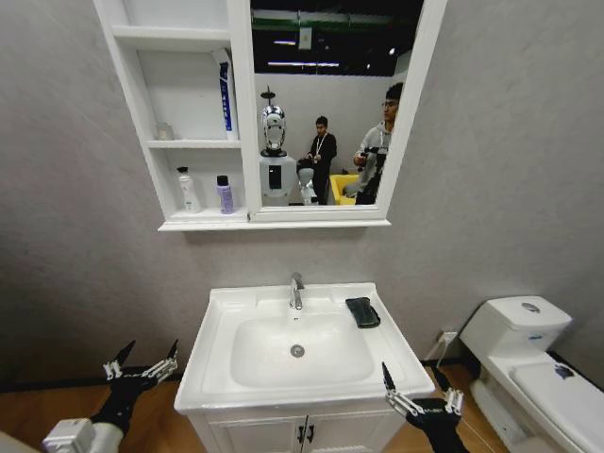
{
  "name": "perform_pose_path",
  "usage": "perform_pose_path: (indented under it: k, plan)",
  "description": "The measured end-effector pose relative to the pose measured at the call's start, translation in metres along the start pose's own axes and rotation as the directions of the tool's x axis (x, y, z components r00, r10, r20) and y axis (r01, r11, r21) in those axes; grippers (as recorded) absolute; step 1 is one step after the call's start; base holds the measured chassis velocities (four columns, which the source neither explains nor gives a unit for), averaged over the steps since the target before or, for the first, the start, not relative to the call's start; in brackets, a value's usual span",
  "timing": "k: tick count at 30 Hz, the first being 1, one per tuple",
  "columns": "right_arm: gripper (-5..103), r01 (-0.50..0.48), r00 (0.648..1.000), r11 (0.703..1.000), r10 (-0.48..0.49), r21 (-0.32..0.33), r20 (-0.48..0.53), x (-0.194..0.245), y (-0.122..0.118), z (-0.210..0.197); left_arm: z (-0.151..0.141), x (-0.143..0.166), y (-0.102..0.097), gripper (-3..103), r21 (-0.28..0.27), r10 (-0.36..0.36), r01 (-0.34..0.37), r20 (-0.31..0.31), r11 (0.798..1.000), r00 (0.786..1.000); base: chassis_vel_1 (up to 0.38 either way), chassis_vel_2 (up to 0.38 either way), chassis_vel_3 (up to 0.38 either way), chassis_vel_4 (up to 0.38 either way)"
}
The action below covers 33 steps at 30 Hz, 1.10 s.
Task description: Move facial cleanser and shampoo from washbasin to cabinet, then wipe washbasin with towel.
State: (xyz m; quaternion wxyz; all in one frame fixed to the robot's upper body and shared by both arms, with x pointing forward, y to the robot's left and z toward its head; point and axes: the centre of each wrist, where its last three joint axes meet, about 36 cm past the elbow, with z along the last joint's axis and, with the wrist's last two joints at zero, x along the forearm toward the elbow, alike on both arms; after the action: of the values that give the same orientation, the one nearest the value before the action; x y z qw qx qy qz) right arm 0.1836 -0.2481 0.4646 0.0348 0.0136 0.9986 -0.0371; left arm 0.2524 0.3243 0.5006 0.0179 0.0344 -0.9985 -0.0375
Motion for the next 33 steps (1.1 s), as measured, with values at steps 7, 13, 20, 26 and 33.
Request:
perform_pose_path:
  k: [7,13,20,26,33]
  plan:
    - [100,0.0,1.0,1.0,0.0,0.0,-0.001,-0.0001,0.0,0.0001,0.0,0.0,0.0,100,0.0,0.0,0.0,0.0,1.0,1.0,0.04,-0.04,-0.03,0.036]
    - [100,0.0,1.0,1.0,0.0,0.0,-0.002,-0.0002,-0.0001,0.0002,0.0,0.0,0.0,100,0.0,0.0,0.0,0.0,1.0,1.0,0.118,-0.125,-0.115,0.116]
    - [100,0.0,1.0,1.0,0.0,0.0,-0.002,-0.0002,-0.0001,0.0002,0.0,0.0,0.0,100,0.0,0.0,0.0,0.0,1.0,1.0,0.174,-0.194,-0.171,0.179]
    - [100,0.0,1.0,1.0,0.0,0.0,-0.002,-0.0003,-0.0001,0.0002,0.0,0.0,-0.0001,100,0.0,0.0,0.0,0.0,1.0,1.0,0.251,-0.257,-0.245,0.242]
    - [100,0.0,1.0,1.0,0.0,-0.001,-0.003,-0.0003,-0.0001,0.0002,-0.0001,0.0,0.0,100,0.0,0.0,0.0,0.0,1.0,1.0,0.329,-0.333,-0.325,0.336]
